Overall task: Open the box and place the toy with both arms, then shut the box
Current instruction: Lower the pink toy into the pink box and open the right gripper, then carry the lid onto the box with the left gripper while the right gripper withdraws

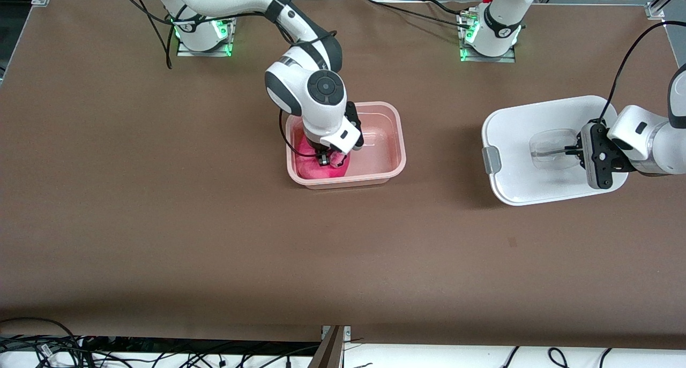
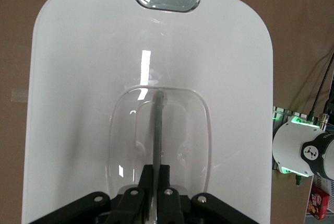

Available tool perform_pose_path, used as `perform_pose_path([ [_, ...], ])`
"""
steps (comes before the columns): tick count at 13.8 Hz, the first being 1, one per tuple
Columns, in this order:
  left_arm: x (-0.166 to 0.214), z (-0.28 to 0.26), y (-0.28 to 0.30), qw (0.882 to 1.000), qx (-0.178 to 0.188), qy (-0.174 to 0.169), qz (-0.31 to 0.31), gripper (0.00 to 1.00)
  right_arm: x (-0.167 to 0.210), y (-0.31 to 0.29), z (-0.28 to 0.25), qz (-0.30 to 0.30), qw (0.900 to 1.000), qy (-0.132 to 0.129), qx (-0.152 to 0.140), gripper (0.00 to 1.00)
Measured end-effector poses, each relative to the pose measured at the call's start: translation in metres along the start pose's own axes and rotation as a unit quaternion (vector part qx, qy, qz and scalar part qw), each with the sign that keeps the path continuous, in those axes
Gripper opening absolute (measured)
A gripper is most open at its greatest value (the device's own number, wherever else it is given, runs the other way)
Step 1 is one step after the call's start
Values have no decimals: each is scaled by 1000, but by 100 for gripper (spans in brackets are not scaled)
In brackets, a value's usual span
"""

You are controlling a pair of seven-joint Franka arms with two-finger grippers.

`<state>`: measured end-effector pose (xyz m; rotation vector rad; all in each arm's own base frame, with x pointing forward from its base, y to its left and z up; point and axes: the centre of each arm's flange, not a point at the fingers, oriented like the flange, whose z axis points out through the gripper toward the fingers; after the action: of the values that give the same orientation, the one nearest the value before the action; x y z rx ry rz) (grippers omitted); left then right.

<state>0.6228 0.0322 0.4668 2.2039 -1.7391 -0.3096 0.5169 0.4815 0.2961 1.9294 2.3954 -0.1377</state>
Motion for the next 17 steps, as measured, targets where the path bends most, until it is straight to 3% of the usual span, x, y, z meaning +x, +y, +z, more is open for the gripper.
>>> perform_pose_path([
  [3, -1, -1, 0, 1000, 1, 0, 0, 7, 9, 3, 9, 38, 999, 18, -15, 55],
  [7, 9, -2, 3, 1000, 2, 2, 20, 7, 49, -6, 21, 84, 993, 63, -48, 99],
  [13, 36, -16, 13, 999, 13, 16, 47, 7, 47, 4, 12, 105, 990, 73, -56, 100],
  [17, 50, -16, 18, 998, 12, 23, 64, 7, 20, 4, -51, 136, 988, 65, -29, 100],
])
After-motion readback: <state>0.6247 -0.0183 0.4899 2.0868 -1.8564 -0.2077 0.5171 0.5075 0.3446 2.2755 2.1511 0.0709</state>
